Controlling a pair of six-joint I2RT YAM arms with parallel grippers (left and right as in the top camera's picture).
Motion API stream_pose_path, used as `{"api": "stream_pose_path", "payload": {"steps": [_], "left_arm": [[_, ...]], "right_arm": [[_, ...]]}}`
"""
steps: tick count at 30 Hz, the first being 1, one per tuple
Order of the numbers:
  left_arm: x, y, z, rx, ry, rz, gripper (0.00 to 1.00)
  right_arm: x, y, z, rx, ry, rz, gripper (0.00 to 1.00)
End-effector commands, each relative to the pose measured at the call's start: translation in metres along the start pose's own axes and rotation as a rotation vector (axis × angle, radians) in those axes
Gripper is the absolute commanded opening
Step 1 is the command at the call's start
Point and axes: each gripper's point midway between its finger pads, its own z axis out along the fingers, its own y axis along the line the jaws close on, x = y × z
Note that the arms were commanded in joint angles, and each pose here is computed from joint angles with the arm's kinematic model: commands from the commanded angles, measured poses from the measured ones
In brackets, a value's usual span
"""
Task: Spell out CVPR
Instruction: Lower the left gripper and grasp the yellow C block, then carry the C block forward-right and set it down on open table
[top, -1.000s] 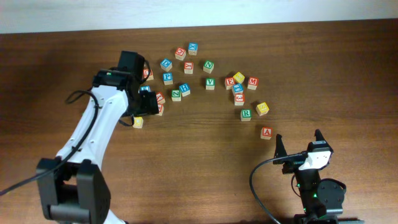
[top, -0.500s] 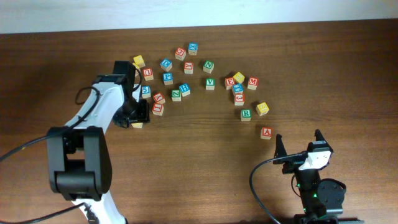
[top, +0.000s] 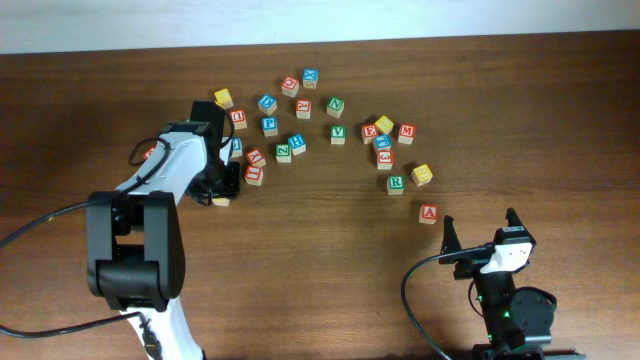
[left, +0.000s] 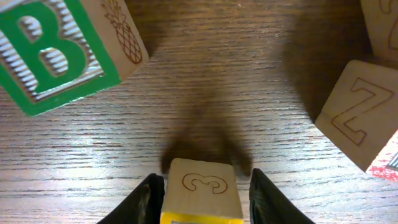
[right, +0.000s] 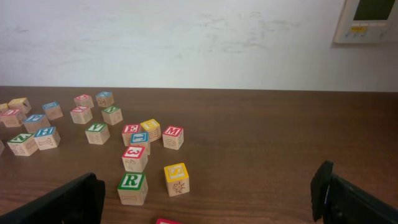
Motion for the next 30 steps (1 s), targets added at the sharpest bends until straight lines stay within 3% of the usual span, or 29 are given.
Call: {"api": "stream_pose_path", "payload": {"steps": [1,4,5,6,9,14,19,24,27,30], "left_arm": [[0.004,0.002,0.006,-0.011,0.019,0.010,0.34],[0.004,0.002,0.006,-0.011,0.019,0.010,0.18],[0.004,0.002,0.006,-0.010,0.019,0.009,0.19],[0.006,0.000,0.006,-0.002,0.026,0.009,0.26],[0.009,-0.005,0.006,0.028,0.038,0.010,0.28],[0.018,-0.022,0.001,0.129,0.082,0.007,0.18],[0.022,-0.042,-0.031,0.250,0.115,0.003,0.18],[0.038,-0.101,-0.073,0.420,0.113,0.069,0.17],[0.054,-0.136,-0.067,0.371,0.152,0.069,0.19],[0.053,-0.138,-0.051,0.104,0.085,0.001,0.20]], "right_arm": [[0.002,-0.003,0.000,0.012,0.003,-0.003,0.98],[0.002,-0.003,0.000,0.012,0.003,-0.003,0.98],[0.002,-0.003,0.000,0.012,0.003,-0.003,0.98],[0.002,-0.003,0.000,0.012,0.003,-0.003,0.98],[0.002,-0.003,0.000,0.012,0.003,-0.003,0.98],[0.002,-0.003,0.000,0.012,0.003,-0.003,0.98],[0.002,-0.003,0.000,0.012,0.003,-0.003,0.98],[0.003,-0.003,0.000,0.012,0.004,-0.003,0.98],[0.002,-0.003,0.000,0.012,0.003,-0.003,0.99],[0.002,-0.003,0.000,0.012,0.003,-0.003,0.98]]}}
